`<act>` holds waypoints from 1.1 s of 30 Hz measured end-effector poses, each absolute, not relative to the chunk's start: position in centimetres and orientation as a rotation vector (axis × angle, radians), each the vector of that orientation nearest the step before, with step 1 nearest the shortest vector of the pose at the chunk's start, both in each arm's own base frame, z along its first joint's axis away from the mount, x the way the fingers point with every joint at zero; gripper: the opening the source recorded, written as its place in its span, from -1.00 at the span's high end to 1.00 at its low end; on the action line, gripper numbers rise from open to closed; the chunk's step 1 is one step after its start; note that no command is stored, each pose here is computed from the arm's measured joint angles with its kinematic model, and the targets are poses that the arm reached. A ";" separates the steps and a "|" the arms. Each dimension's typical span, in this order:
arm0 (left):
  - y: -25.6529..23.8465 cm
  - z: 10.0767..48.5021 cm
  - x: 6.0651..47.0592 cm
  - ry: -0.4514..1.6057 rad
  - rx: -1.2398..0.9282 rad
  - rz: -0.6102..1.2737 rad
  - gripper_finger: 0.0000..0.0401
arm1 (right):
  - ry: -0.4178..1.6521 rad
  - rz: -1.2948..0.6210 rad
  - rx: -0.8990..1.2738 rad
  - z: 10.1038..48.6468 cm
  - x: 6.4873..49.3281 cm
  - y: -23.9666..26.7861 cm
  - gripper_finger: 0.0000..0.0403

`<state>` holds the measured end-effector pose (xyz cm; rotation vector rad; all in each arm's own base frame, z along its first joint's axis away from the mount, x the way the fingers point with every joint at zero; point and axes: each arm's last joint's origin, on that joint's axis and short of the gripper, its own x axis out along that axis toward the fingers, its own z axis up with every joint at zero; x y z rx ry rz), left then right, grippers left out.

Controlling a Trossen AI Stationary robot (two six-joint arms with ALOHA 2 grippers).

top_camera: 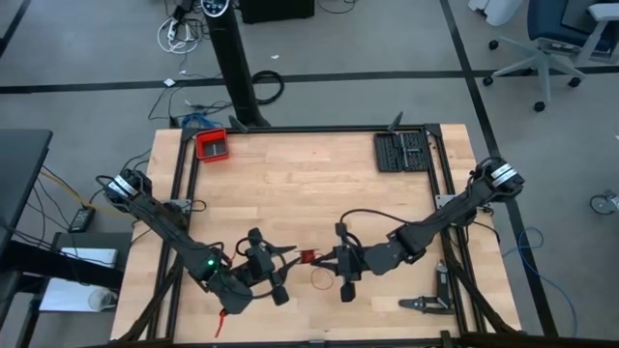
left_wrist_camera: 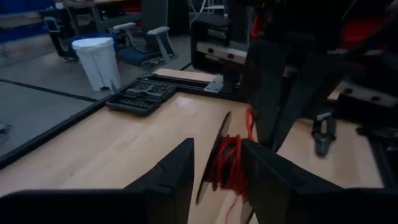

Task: Coil cords
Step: Coil the red wire onto the spool

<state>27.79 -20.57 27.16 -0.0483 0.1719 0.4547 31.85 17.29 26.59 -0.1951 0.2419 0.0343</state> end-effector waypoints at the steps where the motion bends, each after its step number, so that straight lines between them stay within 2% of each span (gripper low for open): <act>1: -20.5 27.1 27.8 0.179 -0.037 0.461 0.32 | 0.251 0.032 -0.201 26.6 31.8 17.1 1.00; 7: -20.3 26.6 27.6 0.212 0.009 0.470 0.32 | 0.299 0.031 -0.222 27.2 31.2 16.2 1.00; 12: -20.4 26.7 27.8 0.213 -0.063 0.428 0.32 | 0.299 0.110 -0.216 28.1 30.8 15.3 1.00; 18: -19.9 26.5 28.5 0.249 -0.203 0.345 0.32 | 0.276 0.073 -0.213 28.7 29.4 13.0 1.00; 24: -18.6 26.5 29.4 0.231 -0.284 0.391 0.32 | 0.209 0.046 -0.176 29.3 27.3 10.5 1.00; 33: -17.0 25.9 30.7 0.239 -0.257 0.448 0.32 | 0.125 0.110 -0.111 28.9 25.4 8.4 1.00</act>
